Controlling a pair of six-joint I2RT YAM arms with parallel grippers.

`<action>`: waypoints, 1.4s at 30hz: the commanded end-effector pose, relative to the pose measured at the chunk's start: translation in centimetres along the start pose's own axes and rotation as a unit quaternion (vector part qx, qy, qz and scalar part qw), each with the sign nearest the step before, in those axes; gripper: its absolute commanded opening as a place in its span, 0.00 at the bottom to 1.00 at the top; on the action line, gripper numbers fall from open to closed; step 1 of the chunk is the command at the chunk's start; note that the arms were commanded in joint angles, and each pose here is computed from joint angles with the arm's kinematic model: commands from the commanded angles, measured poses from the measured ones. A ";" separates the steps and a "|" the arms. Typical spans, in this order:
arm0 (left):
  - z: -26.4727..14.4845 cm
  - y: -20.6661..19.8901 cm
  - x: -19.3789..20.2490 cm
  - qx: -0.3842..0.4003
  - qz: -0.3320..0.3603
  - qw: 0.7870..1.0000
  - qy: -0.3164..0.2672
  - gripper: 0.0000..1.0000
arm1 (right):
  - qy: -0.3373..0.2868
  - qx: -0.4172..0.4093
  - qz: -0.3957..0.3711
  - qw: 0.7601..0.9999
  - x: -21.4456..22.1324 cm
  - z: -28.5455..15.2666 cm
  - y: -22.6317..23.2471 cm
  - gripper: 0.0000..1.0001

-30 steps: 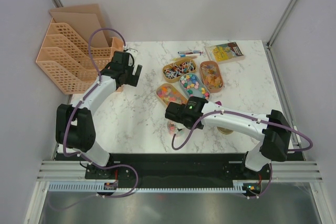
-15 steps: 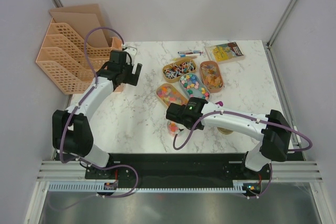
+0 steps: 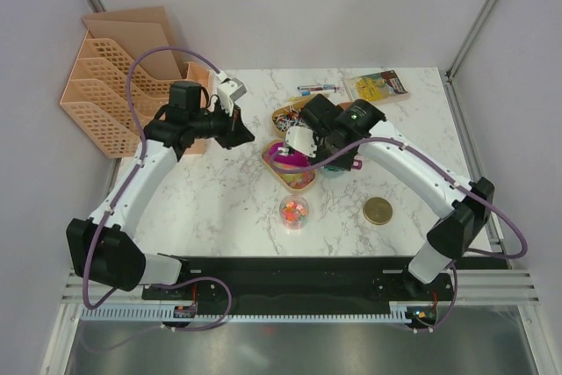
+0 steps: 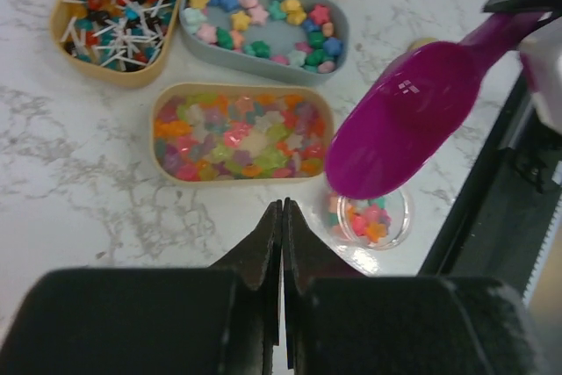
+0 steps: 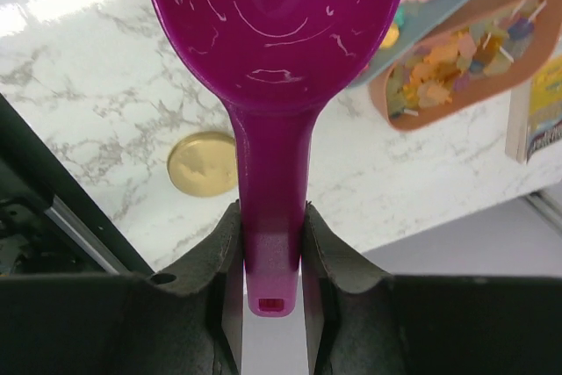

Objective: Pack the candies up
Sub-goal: Place the fake candies in the packing bottle, then adjust the spatula.

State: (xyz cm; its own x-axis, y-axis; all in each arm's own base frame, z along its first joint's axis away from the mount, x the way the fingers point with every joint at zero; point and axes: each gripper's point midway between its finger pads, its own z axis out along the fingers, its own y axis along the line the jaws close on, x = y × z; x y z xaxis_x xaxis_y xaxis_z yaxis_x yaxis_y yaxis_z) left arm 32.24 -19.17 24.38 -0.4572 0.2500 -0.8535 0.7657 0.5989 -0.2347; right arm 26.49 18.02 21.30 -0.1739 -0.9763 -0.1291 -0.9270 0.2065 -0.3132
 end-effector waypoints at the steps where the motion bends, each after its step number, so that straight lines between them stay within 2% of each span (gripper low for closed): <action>1: 0.1 -3.2 -1.9 0.092 -0.005 0.996 -0.017 0.02 | -0.020 -0.075 0.004 0.997 -2.0 -0.3 2.2 0.00; 6: 0.5 -3.5 -2.8 0.104 -0.006 0.994 -0.020 0.02 | -0.030 -0.075 0.008 0.997 -4.1 0.4 1.1 0.00; 12: 1.1 -3.3 -2.1 0.104 -0.011 0.995 -0.008 0.02 | -0.063 -0.056 0.015 0.996 -5.6 -0.9 -0.1 0.00; 19: 2.5 -2.4 -0.9 0.096 -0.018 0.995 0.012 0.02 | -0.140 -0.012 0.023 0.990 -7.6 -4.8 -2.1 0.00; 30: 3.7 -1.3 -0.3 0.086 -0.022 0.996 0.025 0.02 | -0.258 0.028 0.040 0.965 -10.3 -10.7 -3.8 0.00; 42: 4.2 -0.6 -0.5 0.075 -0.021 0.997 0.028 0.02 | -0.297 0.035 0.088 0.950 -11.3 -12.0 -6.1 0.00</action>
State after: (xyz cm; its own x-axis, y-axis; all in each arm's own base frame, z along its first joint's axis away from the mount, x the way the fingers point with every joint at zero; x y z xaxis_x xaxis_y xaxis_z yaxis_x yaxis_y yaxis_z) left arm 32.74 -22.91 22.75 -0.5182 0.2681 -0.8121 0.8076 0.4659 -0.3616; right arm 28.85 26.05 31.11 -0.1262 -0.8287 -0.5453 -0.9134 0.3115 -0.2620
